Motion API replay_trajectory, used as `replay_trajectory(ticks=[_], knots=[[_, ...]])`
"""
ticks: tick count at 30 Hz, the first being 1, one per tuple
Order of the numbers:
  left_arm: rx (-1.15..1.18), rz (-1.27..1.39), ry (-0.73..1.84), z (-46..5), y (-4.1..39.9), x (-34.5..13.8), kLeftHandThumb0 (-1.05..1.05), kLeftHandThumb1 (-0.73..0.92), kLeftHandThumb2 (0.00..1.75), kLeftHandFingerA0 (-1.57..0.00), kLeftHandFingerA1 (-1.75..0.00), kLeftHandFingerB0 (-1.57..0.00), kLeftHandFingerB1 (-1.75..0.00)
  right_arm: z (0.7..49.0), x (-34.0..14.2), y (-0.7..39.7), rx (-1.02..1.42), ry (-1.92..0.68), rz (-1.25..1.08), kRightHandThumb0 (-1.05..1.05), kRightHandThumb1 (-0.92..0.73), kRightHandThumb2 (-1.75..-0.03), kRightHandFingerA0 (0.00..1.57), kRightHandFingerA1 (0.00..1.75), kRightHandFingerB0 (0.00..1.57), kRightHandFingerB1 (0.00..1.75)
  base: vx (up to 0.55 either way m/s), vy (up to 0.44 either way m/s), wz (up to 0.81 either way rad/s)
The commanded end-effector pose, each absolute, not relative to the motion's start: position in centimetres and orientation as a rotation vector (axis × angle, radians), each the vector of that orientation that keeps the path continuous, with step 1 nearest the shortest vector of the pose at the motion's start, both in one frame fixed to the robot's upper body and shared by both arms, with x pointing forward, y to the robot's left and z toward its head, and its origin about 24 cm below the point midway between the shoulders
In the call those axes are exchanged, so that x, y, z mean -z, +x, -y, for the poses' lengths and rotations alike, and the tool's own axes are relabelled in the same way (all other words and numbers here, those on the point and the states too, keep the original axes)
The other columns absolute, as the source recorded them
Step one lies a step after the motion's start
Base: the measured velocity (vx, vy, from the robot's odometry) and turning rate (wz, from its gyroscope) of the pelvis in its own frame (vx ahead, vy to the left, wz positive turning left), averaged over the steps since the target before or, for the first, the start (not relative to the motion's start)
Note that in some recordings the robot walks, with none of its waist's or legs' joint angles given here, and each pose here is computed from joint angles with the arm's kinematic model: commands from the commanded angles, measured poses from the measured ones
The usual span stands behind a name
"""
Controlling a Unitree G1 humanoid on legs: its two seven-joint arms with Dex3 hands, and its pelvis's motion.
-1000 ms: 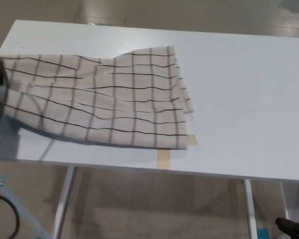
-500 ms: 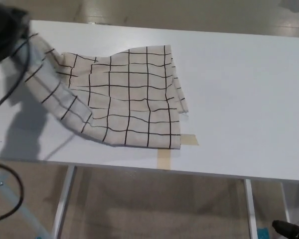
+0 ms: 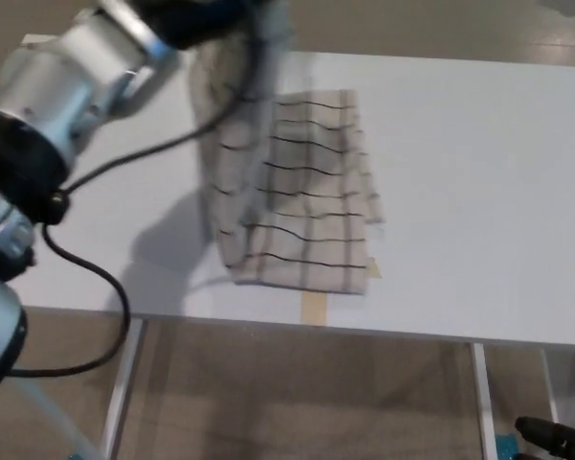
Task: Use the left hand to fold a white towel with checkered patterns in half.
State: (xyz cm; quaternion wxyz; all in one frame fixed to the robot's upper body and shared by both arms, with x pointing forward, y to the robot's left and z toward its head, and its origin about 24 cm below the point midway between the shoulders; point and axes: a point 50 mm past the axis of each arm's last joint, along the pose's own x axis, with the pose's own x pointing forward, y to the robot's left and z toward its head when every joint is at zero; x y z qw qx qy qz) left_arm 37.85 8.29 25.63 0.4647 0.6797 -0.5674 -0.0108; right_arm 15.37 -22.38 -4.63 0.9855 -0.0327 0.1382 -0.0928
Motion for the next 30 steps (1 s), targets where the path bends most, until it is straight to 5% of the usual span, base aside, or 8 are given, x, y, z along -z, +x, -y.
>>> replay_trajectory(ticks=[1, 4, 6, 7, 8, 9, 10, 30], knots=[[0.362, 1.663, 1.644, -2.8, 34.7, -22.6, -0.37, 0.43, 0.61, -1.06, -1.46, -0.9, -0.58, 22.4, 4.5, 15.1, 0.181, -0.073, -0.269, -0.3, -0.67, -0.6, 0.57, 0.58, 0.78, 0.54, 0.0, 0.0, 0.0], [0.474, 1.625, 1.671, -2.0, 34.1, -21.0, -0.3, 0.46, 0.56, -1.0, -1.53, -0.95, -0.59, 22.3, 4.5, 15.2, 0.176, -0.058, -0.267, -0.29, -0.67, -0.6, 0.57, 0.59, 0.79, 0.53, 0.0, 0.0, 0.0], [0.616, 1.523, 1.704, -1.3, 33.4, -19.1, -0.31, 0.47, 0.55, -0.97, -1.3, -0.93, -0.56, 22.4, 4.5, 15.3, 0.17, -0.046, -0.266, -0.29, -0.67, -0.6, 0.57, 0.59, 0.79, 0.53, 0.0, 0.0, 0.0], [0.752, 1.33, 1.783, -1.1, 33.1, -17.4, -0.58, 0.53, 0.57, -0.52, -0.56, -0.49, -0.35, 22.4, 4.5, 15.5, 0.161, -0.054, -0.268, -0.29, -0.66, -0.6, 0.57, 0.59, 0.79, 0.53, 0.0, 0.0, 0.0], [0.812, 1.227, 1.827, -1.1, 32.9, -16.6, -0.58, 0.53, 0.57, -0.52, -0.56, -0.49, -0.35, 22.4, 4.4, 15.5, 0.156, -0.063, -0.27, -0.29, -0.66, -0.6, 0.57, 0.59, 0.79, 0.53, 0.0, 0.0, 0.0], [0.86, 1.112, 1.863, -1.2, 32.8, -16.0, -0.71, 0.45, 0.78, -0.19, -0.41, -0.24, -0.4, 22.5, 4.4, 15.6, 0.151, -0.075, -0.272, -0.29, -0.66, -0.6, 0.57, 0.59, 0.79, 0.54, 0.0, 0.0, 0.0], [0.919, 0.894, 1.873, -1.2, 32.6, -14.8, -0.82, 0.47, 0.87, 0.0, 0.0, -0.02, -0.15, 22.5, 4.3, 15.7, 0.144, -0.099, -0.274, -0.27, -0.66, -0.6, 0.58, 0.58, 0.78, 0.54, 0.0, 0.0, 0.0], [1.042, 0.496, 1.788, -2.7, 32.5, -13.4, -0.85, 0.46, 0.91, 0.0, 0.0, 0.0, -0.16, 22.6, 4.1, 16.4, 0.114, -0.11, -0.251, -0.26, -0.63, -0.59, 0.56, 0.57, 0.76, 0.5, 0.0, 0.0, 0.0]])
